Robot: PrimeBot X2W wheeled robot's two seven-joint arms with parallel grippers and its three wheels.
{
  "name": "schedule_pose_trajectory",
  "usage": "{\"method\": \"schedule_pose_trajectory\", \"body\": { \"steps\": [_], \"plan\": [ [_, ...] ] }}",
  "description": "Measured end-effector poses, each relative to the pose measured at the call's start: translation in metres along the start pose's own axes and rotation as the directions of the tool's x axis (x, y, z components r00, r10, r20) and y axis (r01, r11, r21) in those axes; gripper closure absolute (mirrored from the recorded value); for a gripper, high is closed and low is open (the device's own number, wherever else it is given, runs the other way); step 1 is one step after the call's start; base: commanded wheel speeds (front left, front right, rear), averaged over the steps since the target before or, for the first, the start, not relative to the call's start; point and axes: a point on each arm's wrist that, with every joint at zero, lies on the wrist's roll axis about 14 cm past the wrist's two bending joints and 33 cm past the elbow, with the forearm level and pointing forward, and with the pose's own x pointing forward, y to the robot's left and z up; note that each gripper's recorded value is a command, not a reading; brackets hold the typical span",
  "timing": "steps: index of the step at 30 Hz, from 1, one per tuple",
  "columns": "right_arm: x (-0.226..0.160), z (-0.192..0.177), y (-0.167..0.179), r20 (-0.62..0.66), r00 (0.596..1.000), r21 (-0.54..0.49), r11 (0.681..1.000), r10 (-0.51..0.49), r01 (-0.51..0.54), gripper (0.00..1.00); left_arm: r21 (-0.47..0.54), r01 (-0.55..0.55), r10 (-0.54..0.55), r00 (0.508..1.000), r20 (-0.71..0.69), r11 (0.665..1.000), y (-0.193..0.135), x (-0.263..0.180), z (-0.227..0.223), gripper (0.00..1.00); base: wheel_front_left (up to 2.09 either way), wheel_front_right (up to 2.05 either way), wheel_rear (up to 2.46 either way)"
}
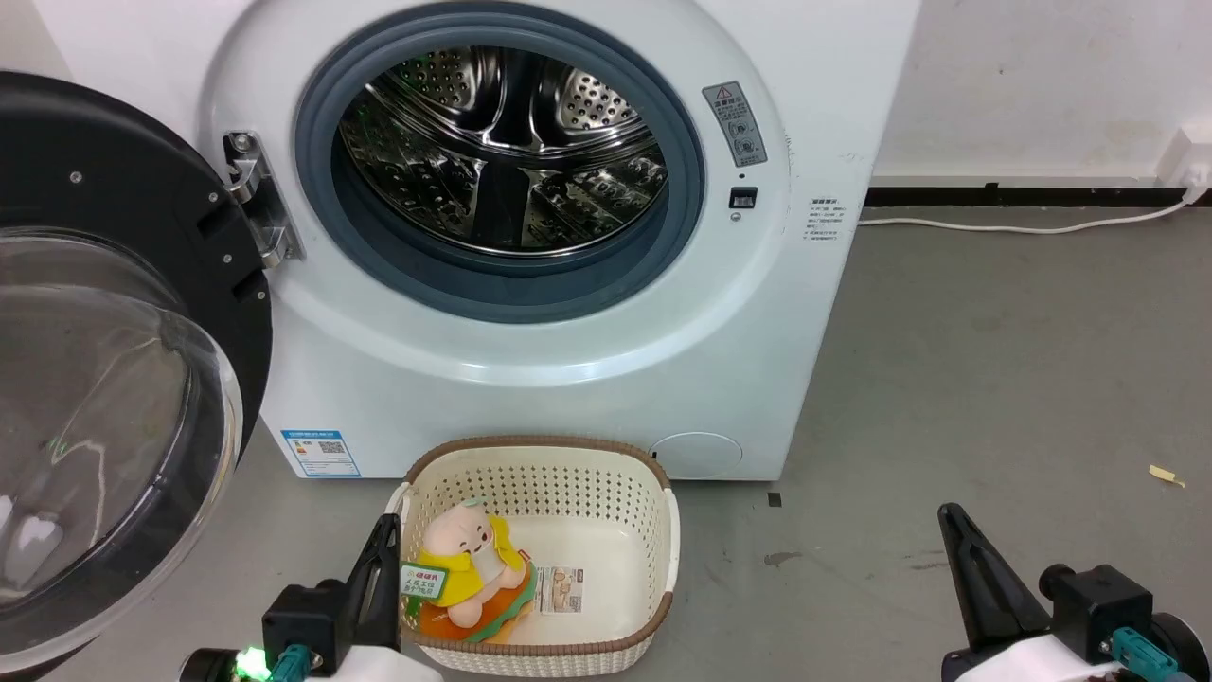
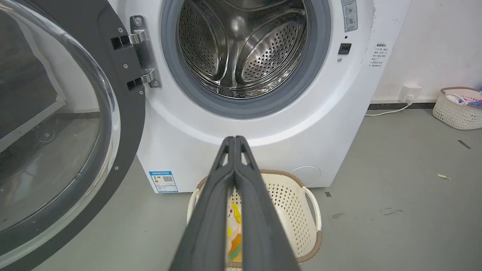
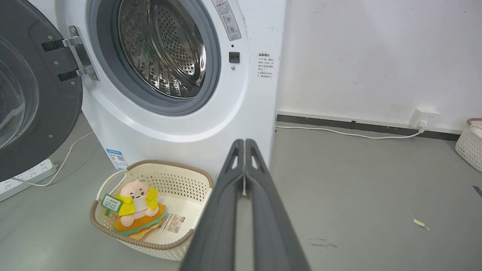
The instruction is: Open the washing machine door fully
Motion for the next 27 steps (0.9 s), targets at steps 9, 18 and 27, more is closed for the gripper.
{"method": "schedule_pose_trajectory", "body": {
  "steps": [9, 18, 27],
  "plan": [
    [0.0, -0.002, 0.0, -0.018, 1.0, -0.011, 1.0, -0.001, 0.001, 1.0, 0.008, -0.001, 0.001, 1.0, -0.001, 1.0, 0.001, 0.004, 0.003, 1.0, 0.0, 0.0, 0.0],
    [0.005, 0.002, 0.0, -0.021, 1.0, -0.029, 1.0, 0.002, -0.002, 1.0, 0.019, -0.006, 0.007, 1.0, -0.009, 1.0, 0.003, 0.008, 0.005, 1.0, 0.0, 0.0, 0.0],
    [0.005, 0.001, 0.0, -0.034, 0.999, -0.038, 0.999, 0.001, -0.002, 1.0, 0.021, -0.009, 0.01, 1.0, -0.01, 1.0, 0.005, 0.011, 0.008, 1.0, 0.0, 0.0, 0.0]
  ]
}}
